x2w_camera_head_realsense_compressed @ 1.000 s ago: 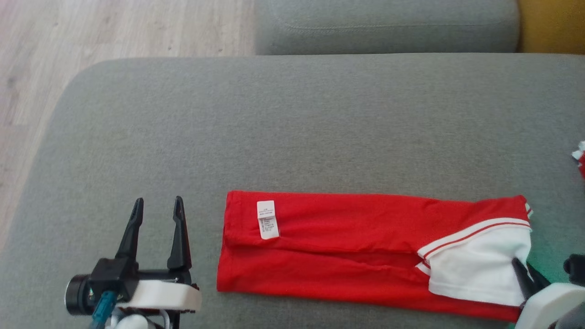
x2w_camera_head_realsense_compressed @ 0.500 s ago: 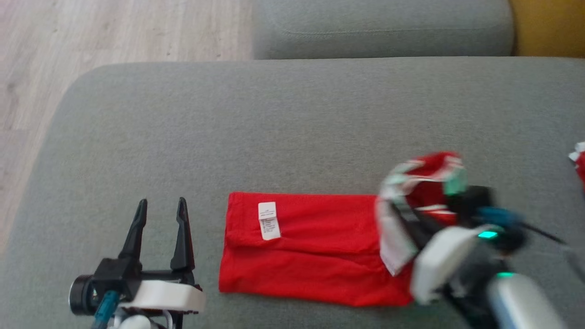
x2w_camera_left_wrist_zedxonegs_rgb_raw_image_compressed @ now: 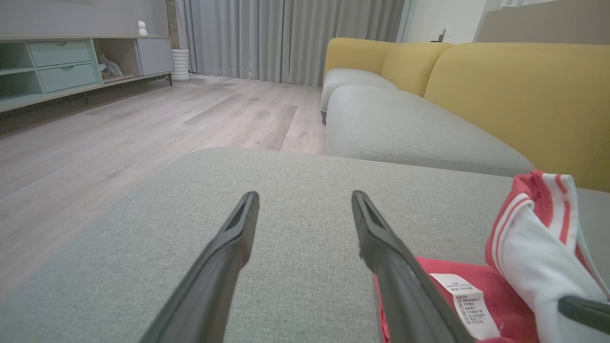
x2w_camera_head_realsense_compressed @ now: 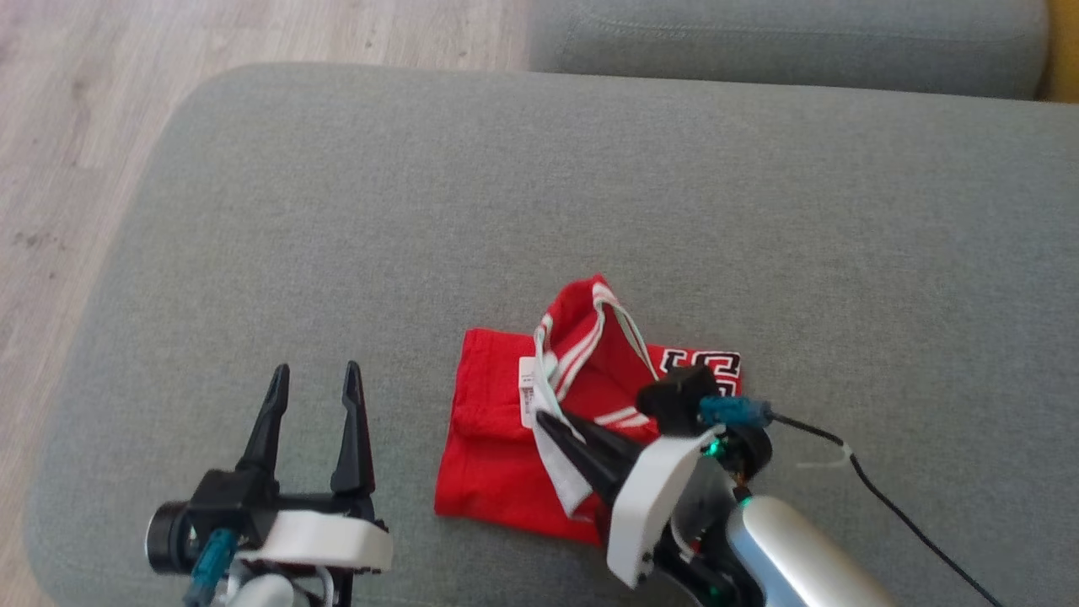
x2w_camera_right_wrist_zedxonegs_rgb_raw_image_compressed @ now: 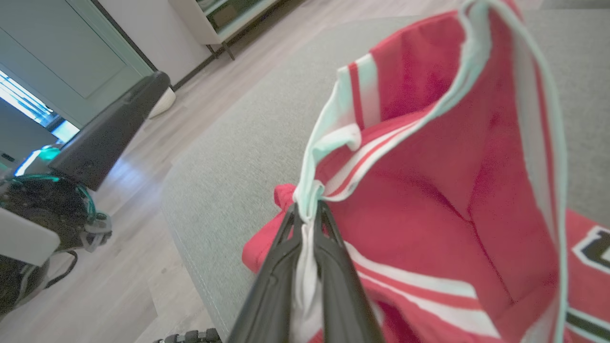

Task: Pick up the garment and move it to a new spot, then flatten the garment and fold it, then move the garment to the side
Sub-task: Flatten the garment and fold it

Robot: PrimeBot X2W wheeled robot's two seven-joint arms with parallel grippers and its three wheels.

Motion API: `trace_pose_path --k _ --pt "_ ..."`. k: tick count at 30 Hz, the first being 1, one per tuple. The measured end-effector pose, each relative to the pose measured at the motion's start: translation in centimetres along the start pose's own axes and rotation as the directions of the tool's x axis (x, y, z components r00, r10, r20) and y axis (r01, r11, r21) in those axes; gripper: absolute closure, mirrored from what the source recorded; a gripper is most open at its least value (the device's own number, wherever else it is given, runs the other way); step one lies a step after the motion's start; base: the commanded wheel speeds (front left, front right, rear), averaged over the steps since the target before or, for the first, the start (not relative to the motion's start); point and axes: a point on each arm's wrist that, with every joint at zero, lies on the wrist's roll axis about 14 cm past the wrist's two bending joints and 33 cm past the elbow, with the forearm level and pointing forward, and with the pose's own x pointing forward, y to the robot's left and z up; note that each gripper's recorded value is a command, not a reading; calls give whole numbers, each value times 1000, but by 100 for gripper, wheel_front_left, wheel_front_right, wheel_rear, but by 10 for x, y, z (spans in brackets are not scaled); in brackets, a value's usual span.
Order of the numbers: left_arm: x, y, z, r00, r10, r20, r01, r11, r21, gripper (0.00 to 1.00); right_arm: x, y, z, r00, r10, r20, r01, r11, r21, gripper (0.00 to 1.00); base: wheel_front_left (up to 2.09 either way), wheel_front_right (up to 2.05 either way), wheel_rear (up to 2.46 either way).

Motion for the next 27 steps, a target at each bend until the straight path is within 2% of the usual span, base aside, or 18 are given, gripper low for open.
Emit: trace_pose_path --k 2,5,10,15,19,22,23,27 --pt "3 0 1 1000 -3 2 3 1000 0 0 6 1 7 999 16 34 -16 1000 0 100 0 0 0" --pt "6 -1 1 1000 -4 2 4 1000 0 0 12 8 14 996 57 67 -58 998 9 0 0 0 0" --pt "8 -1 -3 1000 -5 -8 5 1000 4 0 15 23 35 975 114 193 -112 993 -21 0 0 0 0" --pt "11 -6 -5 1000 -18 -11 18 1000 4 0 4 18 81 907 112 405 -84 993 -87 0 0 0 0" --pt "13 -9 -4 1000 -28 -10 28 1000 4 0 -23 -24 123 826 9 563 85 986 -140 0 0 0 0" --pt "15 -12 -3 999 -37 -7 37 999 5 0 -60 -74 142 765 -127 631 271 952 -138 0 0 0 0" --pt "15 -12 -3 999 -37 -7 37 999 5 0 -60 -74 142 765 -127 631 271 952 -138 0 0 0 0" --pt "15 -13 0 999 -41 8 41 999 15 0 -110 -126 118 721 -336 607 469 881 -69 0 0 0 0"
